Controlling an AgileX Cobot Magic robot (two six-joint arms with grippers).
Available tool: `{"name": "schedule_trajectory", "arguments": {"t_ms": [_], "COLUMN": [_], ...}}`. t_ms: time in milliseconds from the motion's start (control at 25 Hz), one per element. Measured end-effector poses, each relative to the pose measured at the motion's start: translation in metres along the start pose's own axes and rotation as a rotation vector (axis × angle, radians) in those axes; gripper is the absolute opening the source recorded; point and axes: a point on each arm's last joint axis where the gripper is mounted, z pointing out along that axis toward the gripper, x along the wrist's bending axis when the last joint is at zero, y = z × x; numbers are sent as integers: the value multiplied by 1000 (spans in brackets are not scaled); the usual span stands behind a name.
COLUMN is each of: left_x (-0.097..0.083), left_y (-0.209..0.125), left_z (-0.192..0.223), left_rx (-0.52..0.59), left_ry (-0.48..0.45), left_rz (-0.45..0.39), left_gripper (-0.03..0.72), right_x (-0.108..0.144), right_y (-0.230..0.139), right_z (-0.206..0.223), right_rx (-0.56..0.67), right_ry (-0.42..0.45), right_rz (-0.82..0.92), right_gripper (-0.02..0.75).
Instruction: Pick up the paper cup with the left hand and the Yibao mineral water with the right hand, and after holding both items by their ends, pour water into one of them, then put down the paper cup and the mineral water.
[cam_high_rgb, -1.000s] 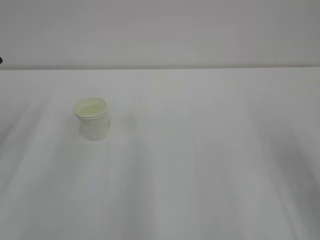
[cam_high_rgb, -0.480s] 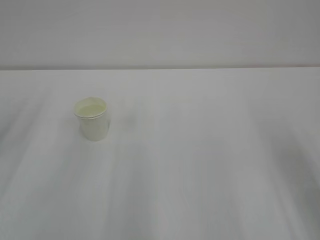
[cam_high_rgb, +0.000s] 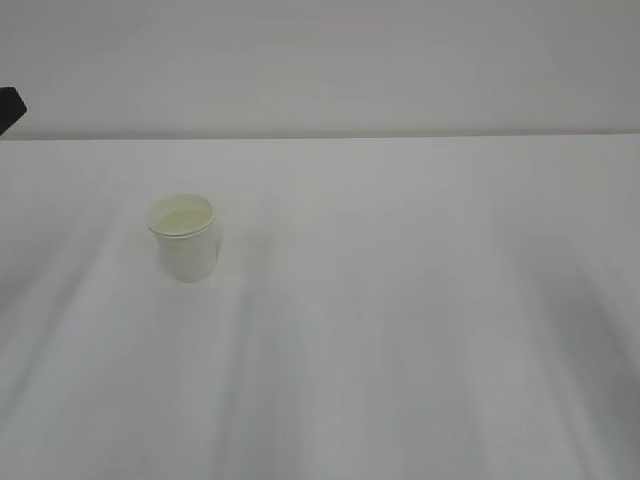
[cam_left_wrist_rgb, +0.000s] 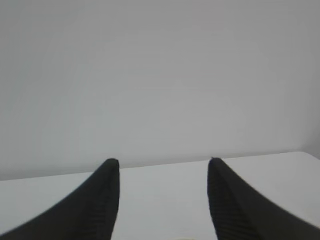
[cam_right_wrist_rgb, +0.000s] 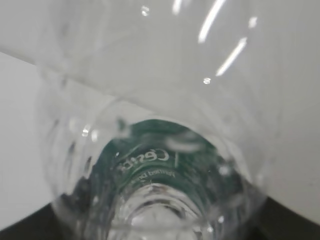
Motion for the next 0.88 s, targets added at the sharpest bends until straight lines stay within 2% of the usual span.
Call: {"name": "schedule_trajectory", "arguments": {"t_ms": [880], "left_x": [-2], "left_y": [1], "left_z": [-1], "left_rx": [2], "left_ry": [-12], "left_rz": [12], "left_gripper": [405], "right_x": [0], "right_y": [0], "right_z": [0], "right_rx": [-1], "right_ry": [-1], "right_rz": [1], "right_gripper": [419]}}
